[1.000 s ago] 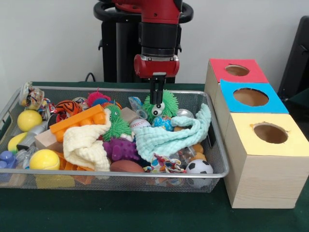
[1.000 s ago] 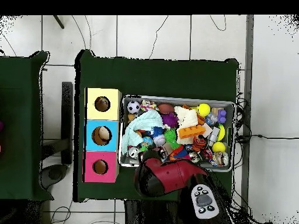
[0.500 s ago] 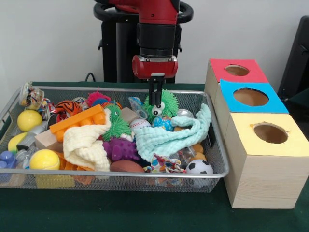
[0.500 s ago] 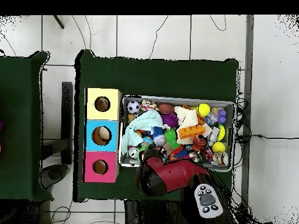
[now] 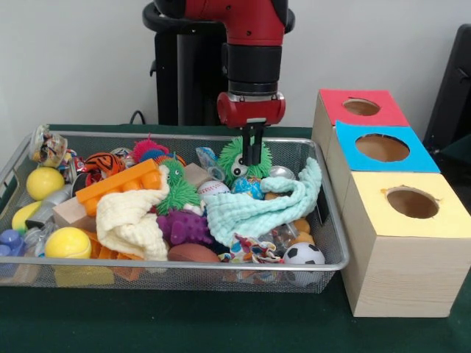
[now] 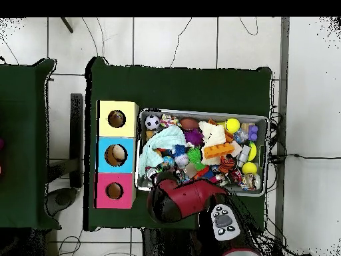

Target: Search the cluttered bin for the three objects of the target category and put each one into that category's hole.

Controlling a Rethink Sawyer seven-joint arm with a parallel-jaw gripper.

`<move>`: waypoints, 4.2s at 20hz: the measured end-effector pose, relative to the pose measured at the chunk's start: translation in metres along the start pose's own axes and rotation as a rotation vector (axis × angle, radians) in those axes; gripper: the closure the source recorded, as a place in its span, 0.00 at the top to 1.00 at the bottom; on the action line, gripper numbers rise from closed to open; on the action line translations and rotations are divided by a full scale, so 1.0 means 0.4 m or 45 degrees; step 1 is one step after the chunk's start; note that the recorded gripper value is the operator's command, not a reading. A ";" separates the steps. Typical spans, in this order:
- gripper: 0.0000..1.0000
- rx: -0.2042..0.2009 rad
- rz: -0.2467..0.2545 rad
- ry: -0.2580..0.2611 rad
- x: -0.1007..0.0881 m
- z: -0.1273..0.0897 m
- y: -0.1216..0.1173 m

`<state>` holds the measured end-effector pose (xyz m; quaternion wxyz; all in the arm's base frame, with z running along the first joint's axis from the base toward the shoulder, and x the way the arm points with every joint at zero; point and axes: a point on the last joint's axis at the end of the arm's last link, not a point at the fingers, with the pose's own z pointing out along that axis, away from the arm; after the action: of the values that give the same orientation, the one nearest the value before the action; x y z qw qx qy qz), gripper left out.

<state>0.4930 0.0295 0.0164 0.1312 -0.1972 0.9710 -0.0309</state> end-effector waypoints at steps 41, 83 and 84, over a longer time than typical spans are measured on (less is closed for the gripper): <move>0.00 0.287 -0.175 0.028 -0.063 -0.026 -0.053; 0.00 0.237 -0.091 -0.020 0.149 0.052 -0.357; 0.00 0.236 -0.093 -0.021 0.148 0.054 -0.354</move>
<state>0.4992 -0.1241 -0.0028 0.1558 -0.2197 0.9551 -0.1236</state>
